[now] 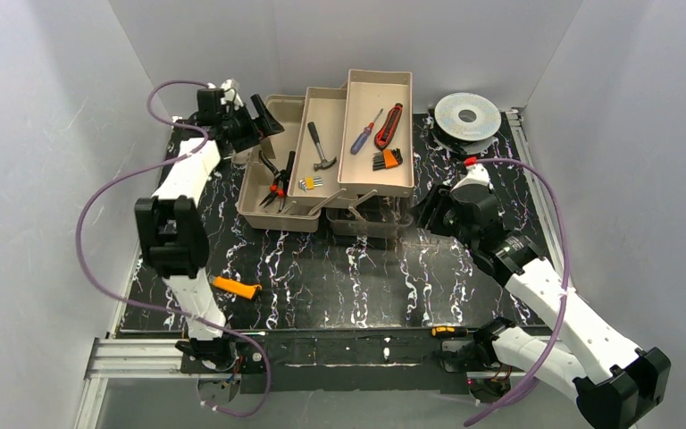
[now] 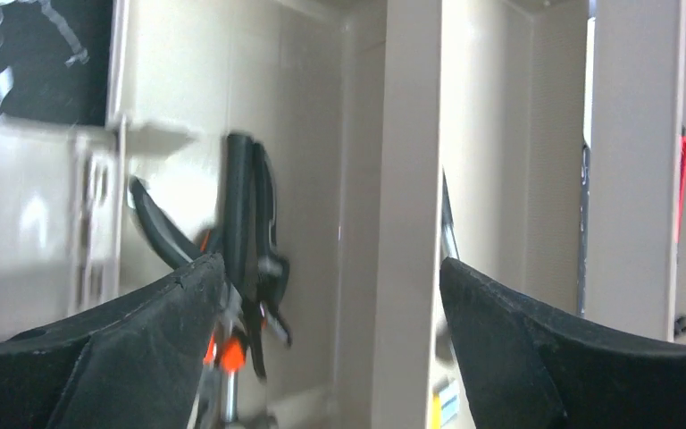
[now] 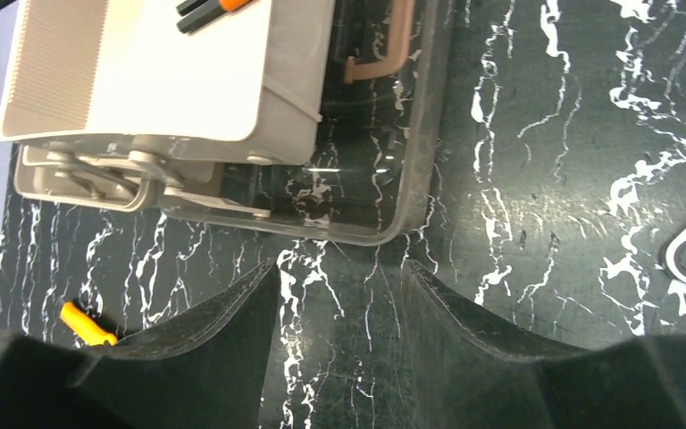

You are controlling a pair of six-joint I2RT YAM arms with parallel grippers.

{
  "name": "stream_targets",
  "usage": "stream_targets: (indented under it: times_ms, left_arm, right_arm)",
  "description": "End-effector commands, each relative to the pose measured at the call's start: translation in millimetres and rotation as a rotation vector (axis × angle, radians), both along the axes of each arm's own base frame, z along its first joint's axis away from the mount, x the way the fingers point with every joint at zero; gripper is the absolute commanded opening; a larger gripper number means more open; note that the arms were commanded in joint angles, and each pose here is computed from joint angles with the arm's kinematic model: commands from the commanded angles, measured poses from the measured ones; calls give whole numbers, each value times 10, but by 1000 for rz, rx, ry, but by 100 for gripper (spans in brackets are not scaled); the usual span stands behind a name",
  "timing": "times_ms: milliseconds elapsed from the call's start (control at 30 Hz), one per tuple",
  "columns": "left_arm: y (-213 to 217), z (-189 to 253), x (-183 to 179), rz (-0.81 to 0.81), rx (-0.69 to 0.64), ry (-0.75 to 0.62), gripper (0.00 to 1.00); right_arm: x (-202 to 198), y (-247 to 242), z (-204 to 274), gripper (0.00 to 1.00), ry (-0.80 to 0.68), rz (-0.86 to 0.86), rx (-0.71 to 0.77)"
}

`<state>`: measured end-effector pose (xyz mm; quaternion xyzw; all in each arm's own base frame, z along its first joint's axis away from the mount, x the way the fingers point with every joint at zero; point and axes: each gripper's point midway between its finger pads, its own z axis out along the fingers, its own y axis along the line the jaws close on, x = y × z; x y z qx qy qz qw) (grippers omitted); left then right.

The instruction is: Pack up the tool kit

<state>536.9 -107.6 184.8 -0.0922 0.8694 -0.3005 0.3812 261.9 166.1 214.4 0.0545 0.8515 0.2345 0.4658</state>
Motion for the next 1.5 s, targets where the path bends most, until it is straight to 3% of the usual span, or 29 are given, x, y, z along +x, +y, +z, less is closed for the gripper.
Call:
stream_targets:
  times_ms: [0, 100, 367, 567, 733, 900, 1067, 1200, 1333, 1400, 1467]
  left_arm:
    - [279, 634, -582, 102, 107, -115, 91]
    - [450, 556, -935, 184, 159, -101, 93]
    - [730, -345, -1524, 317, 255, 76, 94]
    - [752, -771, -1498, 323, 273, 160, 89]
    - [490, -858, -1457, 249, 193, 150, 75]
    - [-27, -841, -1469, 156, 149, 116, 75]
    - [-266, -681, -1414, 125, 75, 87, 75]
    - [172, -554, -1426, 290, 139, 90, 86]
    - [718, -268, -1376, 465, 103, 69, 91]
    - [929, -187, -1388, 563, 146, 84, 98]
    - [1271, -133, -1407, 724, 195, 126, 98]
  right_arm:
    - [62, -186, 99, 61, 2, -129, -8]
    - [28, -242, 14, 61, 17, -165, 5]
    - [-119, -273, -293, 61, 102, -173, 43]
    - [-259, -229, -518, 60, 166, -137, 63]
    - [-325, -238, -609, 60, 190, -137, 73]
    - [-311, -277, -598, 60, 186, -156, 74]
    - [-295, -318, -558, 59, 183, -169, 63]
    - [-293, -346, -542, 59, 178, -174, 63]
    - [-301, -371, -499, 59, 162, -172, 63]
    - [-294, -390, -470, 59, 150, -173, 58]
    - [-283, -408, -444, 59, 141, -176, 53]
